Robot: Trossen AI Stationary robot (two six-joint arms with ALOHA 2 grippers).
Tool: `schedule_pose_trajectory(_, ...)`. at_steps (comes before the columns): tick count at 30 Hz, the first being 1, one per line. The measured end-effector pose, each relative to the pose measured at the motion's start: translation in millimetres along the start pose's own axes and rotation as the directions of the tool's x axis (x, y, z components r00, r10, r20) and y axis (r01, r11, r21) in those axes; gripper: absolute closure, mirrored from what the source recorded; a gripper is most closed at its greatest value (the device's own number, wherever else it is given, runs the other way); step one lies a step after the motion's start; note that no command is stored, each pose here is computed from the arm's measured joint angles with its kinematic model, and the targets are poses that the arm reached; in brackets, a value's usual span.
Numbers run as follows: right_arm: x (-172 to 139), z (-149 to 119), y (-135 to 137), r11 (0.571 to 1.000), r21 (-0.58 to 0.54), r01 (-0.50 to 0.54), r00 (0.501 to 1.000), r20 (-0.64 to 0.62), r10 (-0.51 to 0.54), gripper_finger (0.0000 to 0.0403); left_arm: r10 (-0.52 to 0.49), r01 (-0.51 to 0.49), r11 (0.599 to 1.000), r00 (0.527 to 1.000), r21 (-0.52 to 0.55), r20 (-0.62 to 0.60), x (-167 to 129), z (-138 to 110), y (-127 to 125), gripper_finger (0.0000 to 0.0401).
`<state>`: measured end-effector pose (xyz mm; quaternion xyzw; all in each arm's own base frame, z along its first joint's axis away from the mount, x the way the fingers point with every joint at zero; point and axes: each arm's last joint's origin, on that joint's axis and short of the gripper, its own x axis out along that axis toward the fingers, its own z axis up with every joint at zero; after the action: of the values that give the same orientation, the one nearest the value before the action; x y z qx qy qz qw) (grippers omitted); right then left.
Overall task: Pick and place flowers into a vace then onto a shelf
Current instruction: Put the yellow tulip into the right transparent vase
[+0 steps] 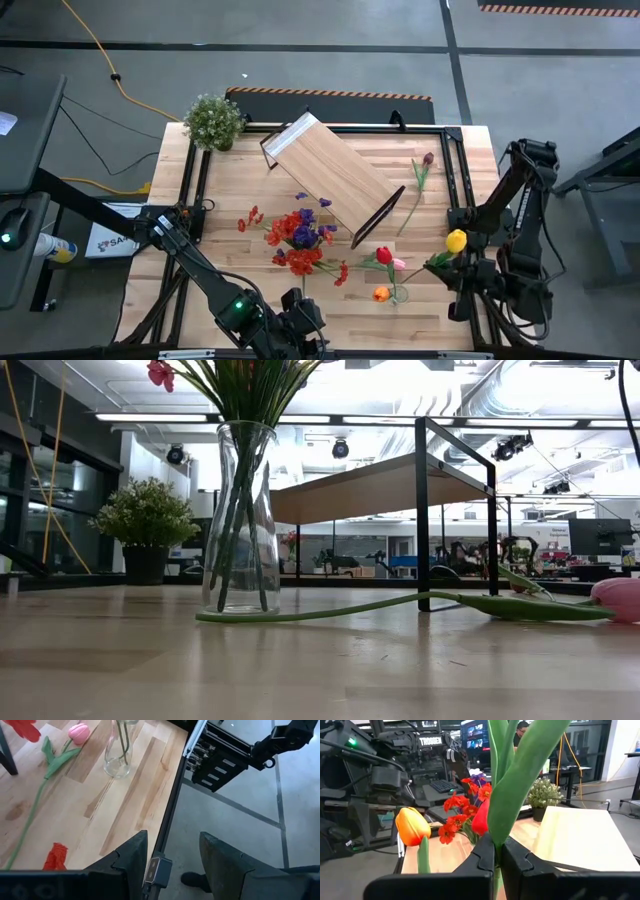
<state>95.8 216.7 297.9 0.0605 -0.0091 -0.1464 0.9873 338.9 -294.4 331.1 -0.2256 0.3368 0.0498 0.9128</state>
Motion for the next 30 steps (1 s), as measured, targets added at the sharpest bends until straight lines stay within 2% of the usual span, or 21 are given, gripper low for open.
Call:
schedule_pose_trajectory(13, -0.3, 36.7, -1.0, 1.000, -0.012, -0.027, 1.000, -0.005, 0.027, 0.0402, 0.005, -0.005, 1.000, 1.000, 0.000, 0.007, 0.0, 0.2, 0.2, 0.0190)
schedule_pose_trajectory(20, -0.3, 36.3, 0.3, 0.994, 0.084, -0.064, 0.998, -0.013, 0.065, 0.0402, 0.007, -0.007, 1.000, 1.000, 0.000, 0.009, 0.0, 0.3, 0.2, 0.0190)
schedule_pose_trajectory(30, 0.1, 18.7, 13.5, 0.997, 0.067, -0.046, 0.999, -0.013, 0.047, 0.0402, 0.011, -0.011, 1.000, 1.000, -0.001, 0.016, 0.1, 0.6, 0.4, 0.0190)
